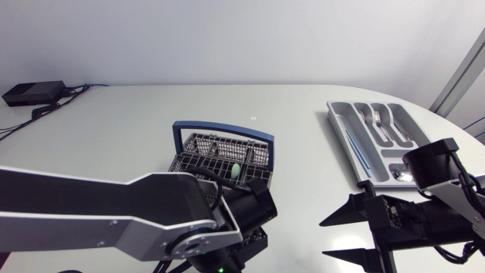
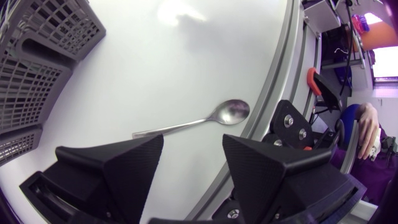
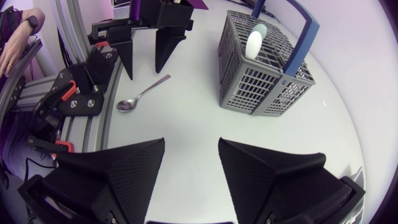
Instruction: Unload the cutlery basket into the drawer organizer.
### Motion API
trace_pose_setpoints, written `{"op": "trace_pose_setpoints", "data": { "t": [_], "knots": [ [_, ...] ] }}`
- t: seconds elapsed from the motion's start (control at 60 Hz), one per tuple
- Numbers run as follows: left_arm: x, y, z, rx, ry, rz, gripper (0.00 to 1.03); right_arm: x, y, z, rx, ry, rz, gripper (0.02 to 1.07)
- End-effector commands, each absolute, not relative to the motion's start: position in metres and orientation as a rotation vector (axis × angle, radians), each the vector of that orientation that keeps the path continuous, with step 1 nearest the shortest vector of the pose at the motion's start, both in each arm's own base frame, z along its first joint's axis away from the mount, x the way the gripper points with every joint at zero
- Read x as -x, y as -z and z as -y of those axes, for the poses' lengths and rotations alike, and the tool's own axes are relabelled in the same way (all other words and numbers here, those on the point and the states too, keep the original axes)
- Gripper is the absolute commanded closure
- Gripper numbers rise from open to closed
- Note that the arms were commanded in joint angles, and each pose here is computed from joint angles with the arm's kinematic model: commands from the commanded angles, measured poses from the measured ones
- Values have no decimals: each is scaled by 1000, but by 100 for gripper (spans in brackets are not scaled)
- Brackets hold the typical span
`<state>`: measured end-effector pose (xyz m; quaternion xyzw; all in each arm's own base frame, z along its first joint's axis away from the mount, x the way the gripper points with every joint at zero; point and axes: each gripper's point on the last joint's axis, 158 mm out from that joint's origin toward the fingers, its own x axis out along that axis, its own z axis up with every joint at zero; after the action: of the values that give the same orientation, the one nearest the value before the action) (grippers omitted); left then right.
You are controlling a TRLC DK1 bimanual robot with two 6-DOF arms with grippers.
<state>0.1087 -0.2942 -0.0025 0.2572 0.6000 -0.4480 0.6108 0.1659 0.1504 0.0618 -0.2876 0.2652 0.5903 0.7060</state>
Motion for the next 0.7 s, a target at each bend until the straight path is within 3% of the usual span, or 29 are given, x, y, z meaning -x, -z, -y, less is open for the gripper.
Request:
{"op": "trace_pose_setpoints", "data": {
  "t": [0.0, 0.3, 0.683],
  "knots": [
    [-104, 6, 301, -653, 1102, -1360, 32, -157, -52, -150, 626, -1340, -607, 43],
    [-101, 4, 308, -810, 1238, -1263, 31, -156, -50, -152, 627, -1359, -602, 43],
    [-103, -3, 308, -1112, 1450, -1025, 32, -154, -50, -153, 626, -1371, -598, 43]
  ]
}}
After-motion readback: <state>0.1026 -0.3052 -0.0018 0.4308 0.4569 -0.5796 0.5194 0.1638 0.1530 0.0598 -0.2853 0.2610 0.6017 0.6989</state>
